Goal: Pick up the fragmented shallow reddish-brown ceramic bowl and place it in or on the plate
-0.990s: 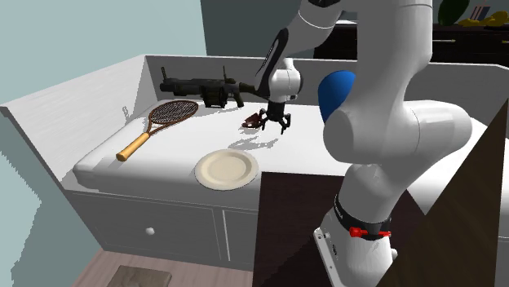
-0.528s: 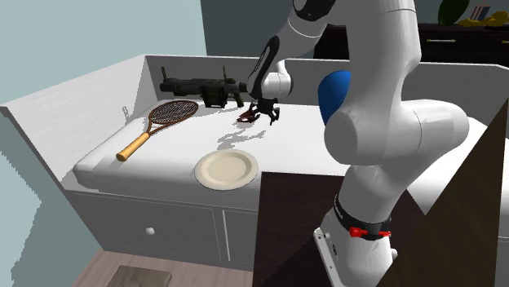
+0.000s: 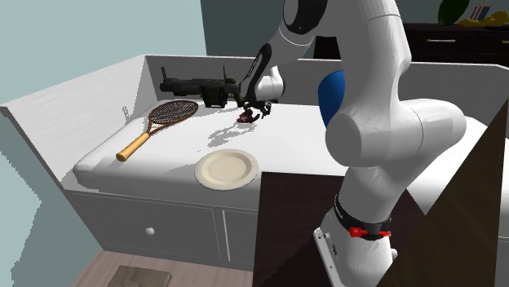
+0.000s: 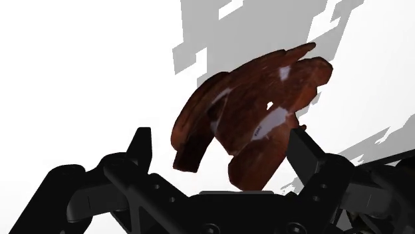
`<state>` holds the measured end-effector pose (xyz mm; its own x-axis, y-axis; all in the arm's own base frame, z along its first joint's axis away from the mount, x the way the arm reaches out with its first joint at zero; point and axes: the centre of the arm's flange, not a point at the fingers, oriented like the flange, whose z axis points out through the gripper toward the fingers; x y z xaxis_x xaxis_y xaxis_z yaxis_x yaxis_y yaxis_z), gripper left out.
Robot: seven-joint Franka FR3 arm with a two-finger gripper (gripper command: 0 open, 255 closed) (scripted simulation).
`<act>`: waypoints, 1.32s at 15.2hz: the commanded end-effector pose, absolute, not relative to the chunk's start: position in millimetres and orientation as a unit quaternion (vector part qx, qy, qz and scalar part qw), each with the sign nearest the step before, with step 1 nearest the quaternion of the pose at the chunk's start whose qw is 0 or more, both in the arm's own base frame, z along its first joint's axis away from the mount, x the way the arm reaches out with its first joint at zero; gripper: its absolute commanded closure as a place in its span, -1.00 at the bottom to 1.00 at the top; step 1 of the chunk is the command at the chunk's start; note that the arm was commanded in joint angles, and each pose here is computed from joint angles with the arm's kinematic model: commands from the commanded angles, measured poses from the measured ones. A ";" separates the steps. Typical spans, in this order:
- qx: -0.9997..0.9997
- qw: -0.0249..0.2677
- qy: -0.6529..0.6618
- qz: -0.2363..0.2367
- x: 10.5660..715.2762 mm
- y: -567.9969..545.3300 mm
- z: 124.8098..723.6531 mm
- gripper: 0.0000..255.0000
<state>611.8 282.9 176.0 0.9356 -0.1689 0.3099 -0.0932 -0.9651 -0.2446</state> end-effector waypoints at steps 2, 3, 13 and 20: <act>-0.977 0.114 0.067 -0.168 617.4 286.2 161.5 -1.00; -0.977 0.114 0.067 -0.168 619.2 287.3 156.6 -1.00; -0.977 0.114 0.067 -0.168 622.0 289.0 149.0 1.00; -0.977 0.114 0.067 -0.168 621.5 288.7 150.0 1.00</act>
